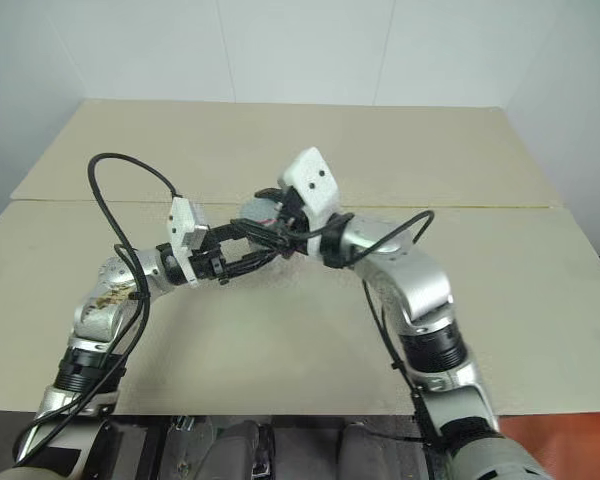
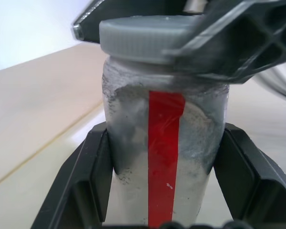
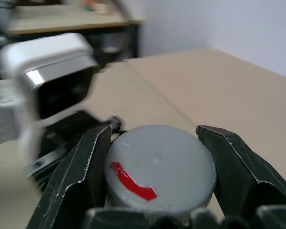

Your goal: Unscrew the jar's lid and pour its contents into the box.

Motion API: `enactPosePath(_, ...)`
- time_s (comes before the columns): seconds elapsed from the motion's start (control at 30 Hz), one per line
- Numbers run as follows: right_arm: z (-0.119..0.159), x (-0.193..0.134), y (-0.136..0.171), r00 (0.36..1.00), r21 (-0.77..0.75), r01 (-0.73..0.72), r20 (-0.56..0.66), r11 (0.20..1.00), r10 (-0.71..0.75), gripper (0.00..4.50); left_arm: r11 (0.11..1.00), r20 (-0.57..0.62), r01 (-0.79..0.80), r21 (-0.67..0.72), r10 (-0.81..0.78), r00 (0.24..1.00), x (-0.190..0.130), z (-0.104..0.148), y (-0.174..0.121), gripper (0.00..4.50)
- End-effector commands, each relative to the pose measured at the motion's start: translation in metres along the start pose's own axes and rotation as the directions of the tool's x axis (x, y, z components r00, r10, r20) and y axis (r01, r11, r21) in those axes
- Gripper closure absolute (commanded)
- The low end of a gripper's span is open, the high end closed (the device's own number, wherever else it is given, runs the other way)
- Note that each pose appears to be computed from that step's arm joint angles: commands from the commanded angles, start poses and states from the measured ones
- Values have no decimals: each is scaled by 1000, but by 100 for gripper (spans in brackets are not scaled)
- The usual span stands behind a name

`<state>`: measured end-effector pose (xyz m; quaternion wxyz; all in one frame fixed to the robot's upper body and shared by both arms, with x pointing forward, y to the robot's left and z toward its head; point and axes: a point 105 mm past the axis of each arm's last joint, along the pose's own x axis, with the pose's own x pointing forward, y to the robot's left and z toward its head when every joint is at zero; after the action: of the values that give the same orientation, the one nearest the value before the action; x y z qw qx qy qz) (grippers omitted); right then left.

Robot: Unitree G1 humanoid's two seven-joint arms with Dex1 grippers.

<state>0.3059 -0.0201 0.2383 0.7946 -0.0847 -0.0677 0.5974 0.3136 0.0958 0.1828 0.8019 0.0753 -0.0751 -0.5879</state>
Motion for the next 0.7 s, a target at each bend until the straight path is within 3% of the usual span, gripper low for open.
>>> enactPosePath(0.03,8,-13,19,971,-6,-235,49,972,235,170,993,52,115,29,-117,992,-4,16,-11,180)
enactPosePath(0.23,10,-18,28,892,6,-449,67,893,448,170,969,88,246,39,-248,965,-6,25,-24,180)
enactPosePath(0.47,8,-13,24,891,-16,-450,64,893,450,170,969,89,243,44,-246,965,-4,26,-25,180)
enactPosePath(0.63,8,-12,16,928,-17,-367,64,930,367,10,976,77,216,40,-218,973,-5,22,-23,180)
enactPosePath(0.7,8,-15,11,948,-23,-311,62,950,312,4,981,72,189,40,-192,979,-6,21,-19,180)
